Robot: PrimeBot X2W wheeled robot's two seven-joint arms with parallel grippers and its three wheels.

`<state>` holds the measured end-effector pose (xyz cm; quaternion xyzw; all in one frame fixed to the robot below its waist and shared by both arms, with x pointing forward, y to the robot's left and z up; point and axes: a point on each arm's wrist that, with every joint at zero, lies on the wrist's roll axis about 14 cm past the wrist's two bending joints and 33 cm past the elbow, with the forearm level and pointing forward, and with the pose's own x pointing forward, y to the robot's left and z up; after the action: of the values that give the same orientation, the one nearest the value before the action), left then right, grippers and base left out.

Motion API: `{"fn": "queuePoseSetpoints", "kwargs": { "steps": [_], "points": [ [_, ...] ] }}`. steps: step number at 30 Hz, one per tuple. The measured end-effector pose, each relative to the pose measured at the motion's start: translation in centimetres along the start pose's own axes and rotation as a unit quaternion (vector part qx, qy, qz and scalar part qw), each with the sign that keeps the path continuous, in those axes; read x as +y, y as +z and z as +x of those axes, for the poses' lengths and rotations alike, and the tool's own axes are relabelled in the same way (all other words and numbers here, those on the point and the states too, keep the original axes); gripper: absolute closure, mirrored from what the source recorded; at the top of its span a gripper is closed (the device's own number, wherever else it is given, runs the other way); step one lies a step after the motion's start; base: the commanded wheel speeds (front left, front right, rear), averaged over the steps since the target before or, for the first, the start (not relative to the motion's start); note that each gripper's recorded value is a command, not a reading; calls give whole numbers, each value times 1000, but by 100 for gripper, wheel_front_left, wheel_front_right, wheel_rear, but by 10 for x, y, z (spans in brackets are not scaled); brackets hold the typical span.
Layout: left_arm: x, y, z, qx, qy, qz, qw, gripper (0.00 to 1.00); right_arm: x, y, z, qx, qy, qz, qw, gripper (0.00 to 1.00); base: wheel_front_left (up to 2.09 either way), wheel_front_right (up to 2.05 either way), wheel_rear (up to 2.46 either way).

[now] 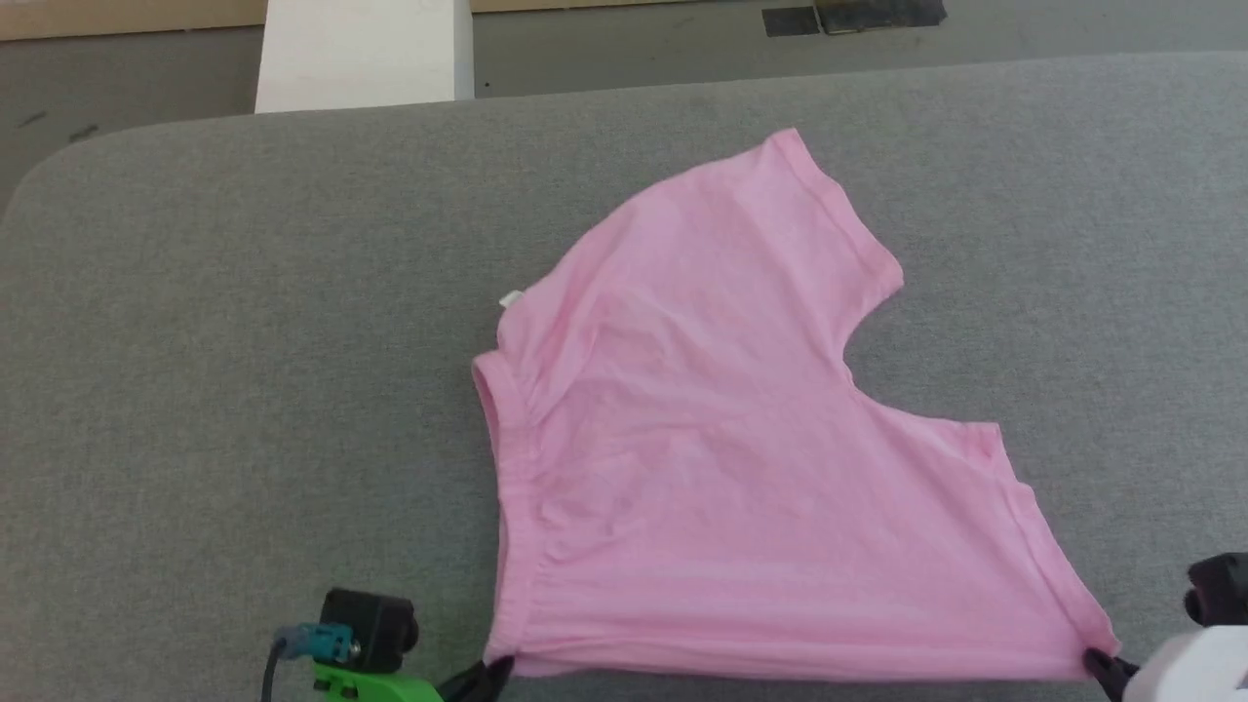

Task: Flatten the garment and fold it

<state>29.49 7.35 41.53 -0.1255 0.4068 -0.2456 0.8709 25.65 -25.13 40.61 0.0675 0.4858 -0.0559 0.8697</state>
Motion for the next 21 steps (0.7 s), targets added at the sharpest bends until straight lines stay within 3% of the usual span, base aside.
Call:
{"fn": "queuePoseSetpoints", "kwargs": {
  "steps": [7,15,21],
  "points": [
    [-16,19,-8,-44,-19,-16,999,100,7,51,-19,-98,3,-19,995,100,0,0,0],
    [-16,80,3,-136,-29,16,990,100,33,160,-16,-240,32,-92,966,100,0,0,0],
    [3,117,21,-184,-2,21,983,100,60,219,11,-268,58,-128,953,100,0,0,0]
  ]
}}
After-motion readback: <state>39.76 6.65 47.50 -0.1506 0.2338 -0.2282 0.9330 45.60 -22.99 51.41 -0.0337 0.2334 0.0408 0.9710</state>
